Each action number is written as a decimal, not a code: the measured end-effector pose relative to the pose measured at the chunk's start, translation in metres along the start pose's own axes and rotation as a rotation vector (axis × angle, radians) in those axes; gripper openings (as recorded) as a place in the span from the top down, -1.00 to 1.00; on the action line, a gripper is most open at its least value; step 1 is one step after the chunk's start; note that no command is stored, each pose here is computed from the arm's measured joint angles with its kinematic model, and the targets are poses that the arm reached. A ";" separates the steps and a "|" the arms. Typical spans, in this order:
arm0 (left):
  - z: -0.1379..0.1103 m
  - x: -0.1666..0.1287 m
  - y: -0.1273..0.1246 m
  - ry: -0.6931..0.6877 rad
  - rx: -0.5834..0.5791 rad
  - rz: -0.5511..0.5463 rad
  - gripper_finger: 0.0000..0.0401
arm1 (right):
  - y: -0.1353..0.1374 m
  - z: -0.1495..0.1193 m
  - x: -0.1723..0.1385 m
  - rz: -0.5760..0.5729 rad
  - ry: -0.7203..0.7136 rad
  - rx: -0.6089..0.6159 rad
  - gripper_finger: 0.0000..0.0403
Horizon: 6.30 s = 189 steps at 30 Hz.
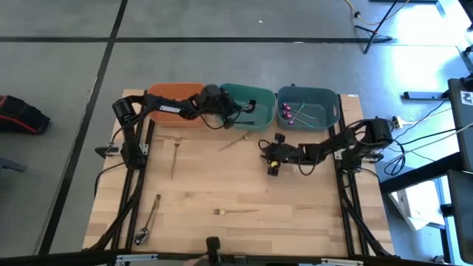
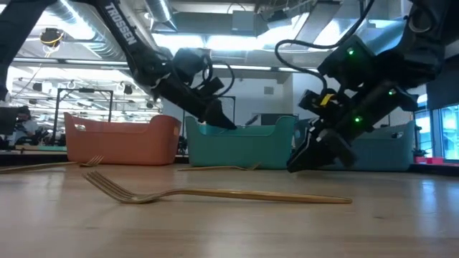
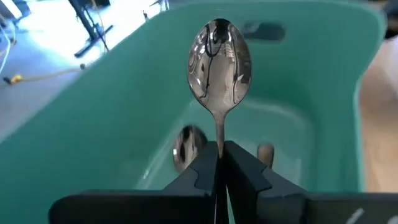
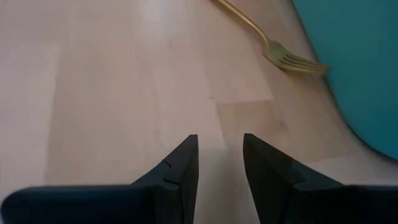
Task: Sort silverware by color (type)
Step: Put the black spoon into the green bin
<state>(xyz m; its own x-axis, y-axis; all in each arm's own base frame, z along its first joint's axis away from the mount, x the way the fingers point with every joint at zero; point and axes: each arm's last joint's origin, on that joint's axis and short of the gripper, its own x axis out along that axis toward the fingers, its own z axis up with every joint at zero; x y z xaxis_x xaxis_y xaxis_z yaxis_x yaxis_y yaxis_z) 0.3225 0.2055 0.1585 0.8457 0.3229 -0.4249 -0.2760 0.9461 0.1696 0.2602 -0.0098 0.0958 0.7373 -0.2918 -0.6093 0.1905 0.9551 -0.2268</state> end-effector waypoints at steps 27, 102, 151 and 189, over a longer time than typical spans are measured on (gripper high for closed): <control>0.061 -0.059 -0.055 0.061 0.114 0.044 0.40 | -0.005 0.001 0.002 0.078 -0.019 0.045 0.42; -0.083 -0.263 -0.328 1.591 -0.732 0.257 0.51 | 0.143 0.034 -0.072 0.461 -0.337 -0.166 0.42; -0.054 -0.279 -0.335 1.334 -0.616 0.377 0.93 | 0.142 0.032 -0.072 0.449 -0.321 -0.169 0.42; 0.087 -0.167 -0.265 0.564 -0.057 0.091 0.93 | 0.121 -0.017 -0.065 0.298 -0.134 -0.166 0.42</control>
<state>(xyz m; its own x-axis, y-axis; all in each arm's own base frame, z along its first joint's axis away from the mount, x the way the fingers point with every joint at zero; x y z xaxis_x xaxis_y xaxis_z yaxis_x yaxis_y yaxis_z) 0.2941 -0.1013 0.2621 0.4470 0.3517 -0.8225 -0.3736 0.9088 0.1856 0.2241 0.1240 0.0950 0.8252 0.0180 -0.5646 -0.1452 0.9727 -0.1812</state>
